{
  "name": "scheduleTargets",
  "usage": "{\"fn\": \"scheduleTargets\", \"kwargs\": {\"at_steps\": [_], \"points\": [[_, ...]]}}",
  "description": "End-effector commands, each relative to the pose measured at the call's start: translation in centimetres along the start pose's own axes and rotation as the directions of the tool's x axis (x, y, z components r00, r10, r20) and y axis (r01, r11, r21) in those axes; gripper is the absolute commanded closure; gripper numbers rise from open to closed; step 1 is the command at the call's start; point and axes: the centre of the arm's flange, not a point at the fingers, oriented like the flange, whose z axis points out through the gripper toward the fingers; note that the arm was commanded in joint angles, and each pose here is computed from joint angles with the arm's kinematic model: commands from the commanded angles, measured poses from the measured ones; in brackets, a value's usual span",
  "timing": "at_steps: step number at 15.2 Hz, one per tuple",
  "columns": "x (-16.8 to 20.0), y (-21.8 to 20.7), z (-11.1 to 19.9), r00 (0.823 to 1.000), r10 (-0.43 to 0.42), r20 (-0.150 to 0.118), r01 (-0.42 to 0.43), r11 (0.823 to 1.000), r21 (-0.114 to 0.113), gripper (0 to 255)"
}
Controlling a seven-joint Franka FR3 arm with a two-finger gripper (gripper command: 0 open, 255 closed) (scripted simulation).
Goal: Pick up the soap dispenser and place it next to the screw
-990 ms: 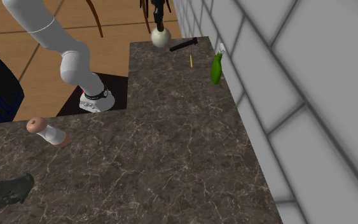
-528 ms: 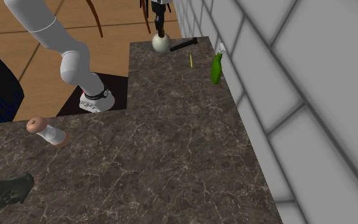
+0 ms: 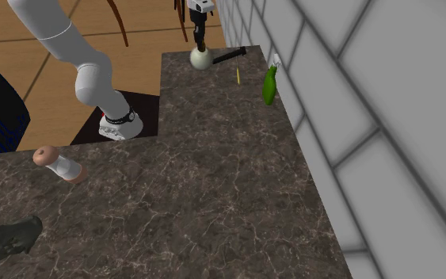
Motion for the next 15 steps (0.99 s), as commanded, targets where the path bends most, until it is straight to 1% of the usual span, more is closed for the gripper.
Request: {"fn": "scheduleTargets", "kwargs": {"at_steps": [1,4,5,10,14,15], "points": [[0.0,0.0,0.0,1.000,0.000,0.000,0.000,1.000,0.000,255],[0.0,0.0,0.0,1.000,0.000,0.000,0.000,1.000,0.000,255],[0.0,0.0,0.0,1.000,0.000,0.000,0.000,1.000,0.000,0],[0.0,0.0,0.0,1.000,0.000,0.000,0.000,1.000,0.000,0],[0.0,0.0,-5.0,1.000,0.000,0.000,0.000,1.000,0.000,0],[0.0,0.0,-5.0,1.000,0.000,0.000,0.000,1.000,0.000,0]]}}
